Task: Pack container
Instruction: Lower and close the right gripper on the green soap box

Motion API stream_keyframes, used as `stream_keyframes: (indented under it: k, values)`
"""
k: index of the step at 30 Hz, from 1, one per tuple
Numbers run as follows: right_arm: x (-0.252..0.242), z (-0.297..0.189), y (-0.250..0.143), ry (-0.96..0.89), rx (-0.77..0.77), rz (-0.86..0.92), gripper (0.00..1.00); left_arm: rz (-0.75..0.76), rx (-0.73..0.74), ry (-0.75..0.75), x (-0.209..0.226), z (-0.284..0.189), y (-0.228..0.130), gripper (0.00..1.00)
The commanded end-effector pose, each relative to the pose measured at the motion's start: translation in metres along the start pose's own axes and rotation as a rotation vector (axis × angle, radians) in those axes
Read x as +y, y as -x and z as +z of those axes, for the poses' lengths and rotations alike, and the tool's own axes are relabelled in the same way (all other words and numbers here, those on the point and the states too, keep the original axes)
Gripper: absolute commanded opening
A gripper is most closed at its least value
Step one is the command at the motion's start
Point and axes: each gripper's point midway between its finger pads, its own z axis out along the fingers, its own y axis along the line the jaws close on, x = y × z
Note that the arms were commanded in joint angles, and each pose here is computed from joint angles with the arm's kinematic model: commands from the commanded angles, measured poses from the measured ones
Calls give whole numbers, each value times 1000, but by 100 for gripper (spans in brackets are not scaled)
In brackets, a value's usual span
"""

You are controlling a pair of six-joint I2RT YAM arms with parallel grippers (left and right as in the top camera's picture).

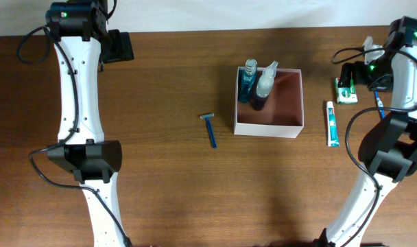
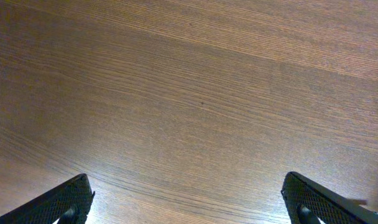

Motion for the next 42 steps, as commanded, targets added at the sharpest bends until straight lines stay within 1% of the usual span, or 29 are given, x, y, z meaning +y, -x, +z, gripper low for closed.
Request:
stream_keyframes:
  k: [1,7,13,18,22,27,42]
  values:
    - [3,14,7,-9,-4,-28,99,-16,-14,9,5,-6,1,99]
    - [10,17,7,3,6,-36,99,-17,-14,9,5,-6,1,99]
    - [7,39,3,0,43,-35,99,-16,-14,9,5,-6,1,99]
    - [6,49,4,-2,44,-36,99,-16,-14,9,5,-6,1,99]
    - [0,59,7,-29,39,-39,99,-16,-14,9,5,-6,1,99]
    - [-5,71,4,-73,69,-48,99,-16,-14,9,5,-6,1,100]
    - [-10,84,9,-91,57,-50,99,-16,-14,9,5,-6,1,99]
